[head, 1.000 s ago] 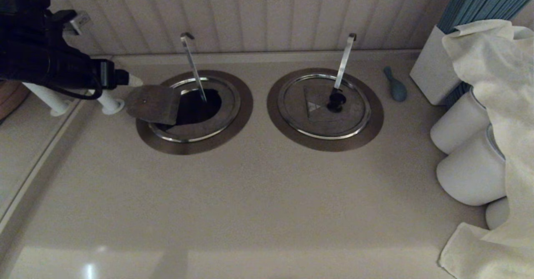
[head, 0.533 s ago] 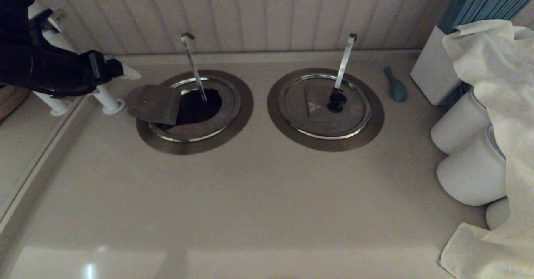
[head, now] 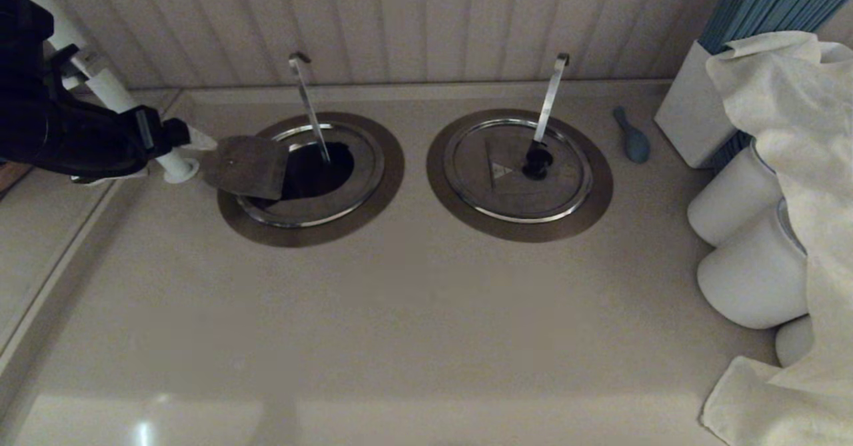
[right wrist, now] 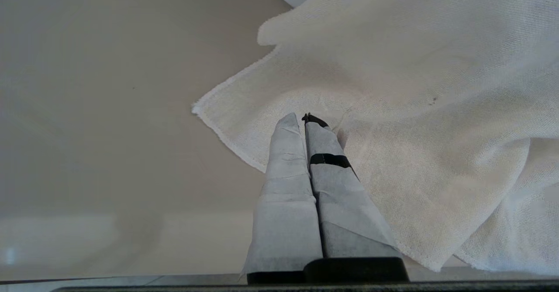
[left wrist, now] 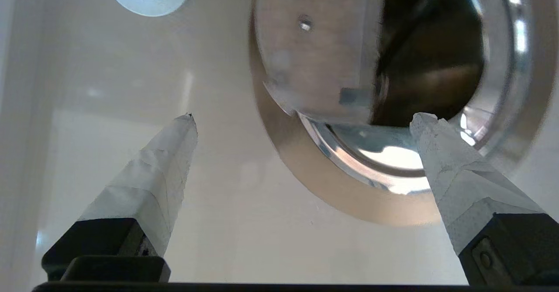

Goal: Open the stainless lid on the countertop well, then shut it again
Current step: Close the lid

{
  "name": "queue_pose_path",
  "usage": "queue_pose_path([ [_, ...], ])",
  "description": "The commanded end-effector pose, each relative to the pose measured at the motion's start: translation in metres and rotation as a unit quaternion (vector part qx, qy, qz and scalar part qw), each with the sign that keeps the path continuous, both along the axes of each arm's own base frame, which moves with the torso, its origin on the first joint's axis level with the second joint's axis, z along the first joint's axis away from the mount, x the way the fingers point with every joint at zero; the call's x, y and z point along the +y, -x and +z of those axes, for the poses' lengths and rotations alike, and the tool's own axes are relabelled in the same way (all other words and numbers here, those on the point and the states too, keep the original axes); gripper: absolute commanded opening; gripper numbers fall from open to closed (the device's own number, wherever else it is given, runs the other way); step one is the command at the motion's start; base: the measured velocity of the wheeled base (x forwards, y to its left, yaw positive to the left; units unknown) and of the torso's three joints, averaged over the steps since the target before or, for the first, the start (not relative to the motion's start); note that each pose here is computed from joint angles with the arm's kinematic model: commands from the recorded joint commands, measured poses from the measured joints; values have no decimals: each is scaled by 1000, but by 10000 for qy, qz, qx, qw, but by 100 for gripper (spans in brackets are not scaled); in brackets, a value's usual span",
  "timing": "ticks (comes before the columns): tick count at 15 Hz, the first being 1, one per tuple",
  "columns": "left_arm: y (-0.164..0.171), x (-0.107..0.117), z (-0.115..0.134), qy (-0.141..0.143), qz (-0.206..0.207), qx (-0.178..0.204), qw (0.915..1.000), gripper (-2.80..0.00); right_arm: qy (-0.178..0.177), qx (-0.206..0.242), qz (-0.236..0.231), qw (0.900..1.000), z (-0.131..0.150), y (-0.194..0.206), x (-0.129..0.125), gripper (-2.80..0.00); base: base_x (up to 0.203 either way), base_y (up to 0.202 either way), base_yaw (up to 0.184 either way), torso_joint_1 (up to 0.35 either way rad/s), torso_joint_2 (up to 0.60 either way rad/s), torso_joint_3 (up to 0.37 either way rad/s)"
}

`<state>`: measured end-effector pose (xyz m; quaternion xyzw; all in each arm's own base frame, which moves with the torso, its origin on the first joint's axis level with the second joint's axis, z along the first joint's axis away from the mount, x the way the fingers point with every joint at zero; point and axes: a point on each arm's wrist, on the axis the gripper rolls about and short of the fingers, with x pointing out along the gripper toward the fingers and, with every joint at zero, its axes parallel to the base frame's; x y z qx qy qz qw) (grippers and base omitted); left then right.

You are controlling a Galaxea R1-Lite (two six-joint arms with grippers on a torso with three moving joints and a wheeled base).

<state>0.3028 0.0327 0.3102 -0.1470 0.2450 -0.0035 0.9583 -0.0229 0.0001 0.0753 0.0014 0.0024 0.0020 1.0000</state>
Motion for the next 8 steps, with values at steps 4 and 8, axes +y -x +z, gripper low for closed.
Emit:
queue_pose_path([
  [4, -27, 5, -30, 50, -11, 141, 9999, 0, -2, -1, 3, 10000, 0, 0, 0, -280, 0, 0, 0, 0, 0, 0],
  [8, -38, 4, -42, 90, -45, 232, 9997, 0, -2, 5, 7, 10000, 0, 0, 0, -280, 0, 0, 0, 0, 0, 0],
])
